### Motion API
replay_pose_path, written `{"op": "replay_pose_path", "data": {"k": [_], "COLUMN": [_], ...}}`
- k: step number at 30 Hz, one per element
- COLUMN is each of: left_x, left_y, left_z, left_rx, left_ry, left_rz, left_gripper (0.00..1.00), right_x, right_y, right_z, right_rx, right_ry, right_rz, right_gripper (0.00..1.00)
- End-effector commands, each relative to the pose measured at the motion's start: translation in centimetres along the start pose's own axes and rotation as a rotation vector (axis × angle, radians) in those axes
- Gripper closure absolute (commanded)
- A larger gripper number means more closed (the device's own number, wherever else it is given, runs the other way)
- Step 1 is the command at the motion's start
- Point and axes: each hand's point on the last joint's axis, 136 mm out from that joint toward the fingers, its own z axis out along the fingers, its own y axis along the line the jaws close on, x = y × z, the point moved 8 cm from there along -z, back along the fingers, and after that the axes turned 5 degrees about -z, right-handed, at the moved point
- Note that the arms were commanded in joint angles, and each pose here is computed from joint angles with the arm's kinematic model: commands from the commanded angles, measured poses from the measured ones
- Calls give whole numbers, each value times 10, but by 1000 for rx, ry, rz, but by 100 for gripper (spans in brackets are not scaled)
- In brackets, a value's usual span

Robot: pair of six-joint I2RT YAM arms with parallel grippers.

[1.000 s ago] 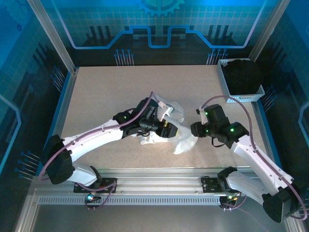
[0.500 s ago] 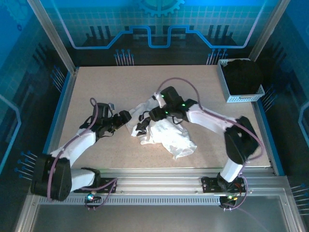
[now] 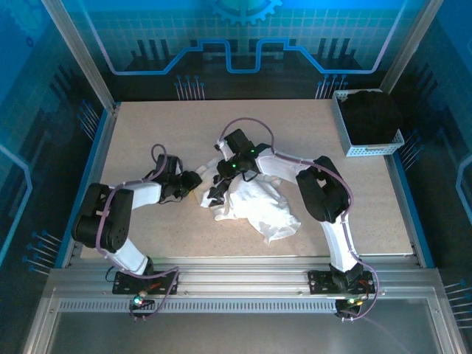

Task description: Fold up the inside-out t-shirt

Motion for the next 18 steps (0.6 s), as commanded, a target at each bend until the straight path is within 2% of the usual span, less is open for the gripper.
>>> {"op": "replay_pose_path", "data": {"k": [1, 2, 3, 7, 9, 12, 15, 18], "left_x": [-16, -21, -27, -49, -54, -50, -37, -20], "left_y": [-39, -49, -64, -128, -163, -196, -206, -199], "left_z": [-6, -13, -25, -92, -142, -210, -249, -241], "left_rx": [185, 227, 276, 445, 557, 701, 784, 799], "left_ry": [-40, -64, -101, -275, -389, -551, -627, -559], "left_rz": [51, 69, 97, 246, 334, 442, 510, 546], "left_gripper": [92, 98, 100, 100, 100, 100, 100, 100], "right_x": [-47, -55, -65, -90, -89, -71, -35, 1], "right_y": [-4, -4, -4, 4, 13, 27, 29, 24], "right_z": [-55, -71, -95, -195, -247, -303, -317, -296], "right_rx": [-20, -23, -32, -39, -26, 34, 91, 99], "right_ry": [-186, -228, -284, -507, -627, -768, -828, -791], "right_rz": [7, 0, -14, -96, -162, -257, -287, -271], "right_gripper": [100, 100, 100, 100, 100, 100, 100, 96]}}
